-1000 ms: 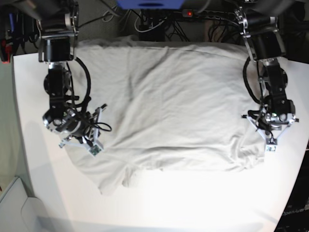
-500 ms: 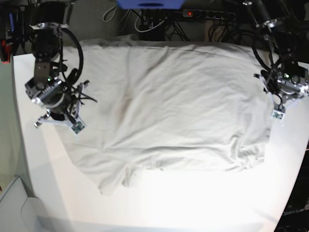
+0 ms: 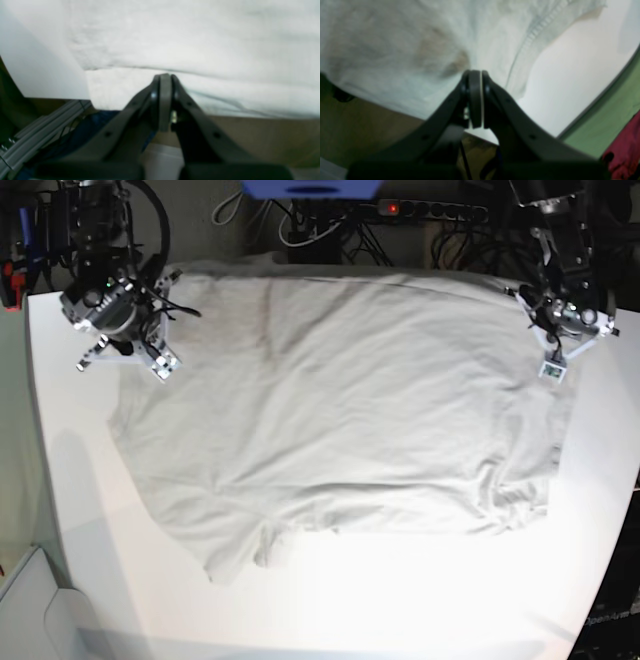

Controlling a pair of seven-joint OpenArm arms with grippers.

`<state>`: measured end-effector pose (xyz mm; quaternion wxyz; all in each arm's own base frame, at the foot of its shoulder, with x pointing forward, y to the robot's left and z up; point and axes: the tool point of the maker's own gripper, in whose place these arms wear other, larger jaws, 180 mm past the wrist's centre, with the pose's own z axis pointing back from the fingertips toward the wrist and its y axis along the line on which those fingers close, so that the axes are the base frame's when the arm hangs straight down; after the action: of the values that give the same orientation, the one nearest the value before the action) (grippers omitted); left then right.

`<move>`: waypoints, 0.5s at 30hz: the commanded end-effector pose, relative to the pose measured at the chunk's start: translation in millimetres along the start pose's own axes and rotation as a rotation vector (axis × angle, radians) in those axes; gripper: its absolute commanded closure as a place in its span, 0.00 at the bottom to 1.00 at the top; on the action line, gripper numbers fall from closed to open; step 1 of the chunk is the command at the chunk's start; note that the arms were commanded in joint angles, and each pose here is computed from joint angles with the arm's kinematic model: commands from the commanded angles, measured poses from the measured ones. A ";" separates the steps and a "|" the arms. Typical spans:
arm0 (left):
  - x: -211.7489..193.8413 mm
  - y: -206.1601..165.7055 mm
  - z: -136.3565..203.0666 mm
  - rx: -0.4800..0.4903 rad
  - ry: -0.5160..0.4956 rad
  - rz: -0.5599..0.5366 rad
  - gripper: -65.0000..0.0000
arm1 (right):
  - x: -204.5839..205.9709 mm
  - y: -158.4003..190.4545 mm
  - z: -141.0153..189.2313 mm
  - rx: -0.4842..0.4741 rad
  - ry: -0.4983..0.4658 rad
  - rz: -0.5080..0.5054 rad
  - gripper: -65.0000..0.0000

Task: Layout the t-shirt on the table in an organized manner, then fold the t-shirt properly
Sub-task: 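Pull both grippers outward and release the shirt edges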

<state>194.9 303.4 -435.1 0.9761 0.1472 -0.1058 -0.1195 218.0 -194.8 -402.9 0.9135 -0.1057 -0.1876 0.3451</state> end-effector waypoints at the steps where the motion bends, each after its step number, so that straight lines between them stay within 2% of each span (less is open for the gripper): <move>1: -0.1 -9.2 -5.3 -0.033 -0.013 0.010 1.00 | -2.5 -3.1 -3.1 -0.003 0.012 -0.005 1.00; 4: 8.2 -19.0 -17.2 -0.073 -0.042 0.028 1.00 | -2.7 -3.5 -18.2 0.024 0.027 -0.023 1.00; 8: 13.6 -29.3 -31.6 -0.121 -0.030 0.051 1.00 | 6.6 -8.2 -38.7 0.055 0.003 -0.047 1.00; 15: 38.4 -39.0 -30.5 -0.150 -0.067 0.073 1.00 | 31.1 -42.7 -64.7 0.058 -0.011 -0.087 1.00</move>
<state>239.5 304.4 -446.6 0.9757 0.1439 -0.1415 -0.0855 303.3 -199.4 -431.8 0.9246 -0.0546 -0.2199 0.3062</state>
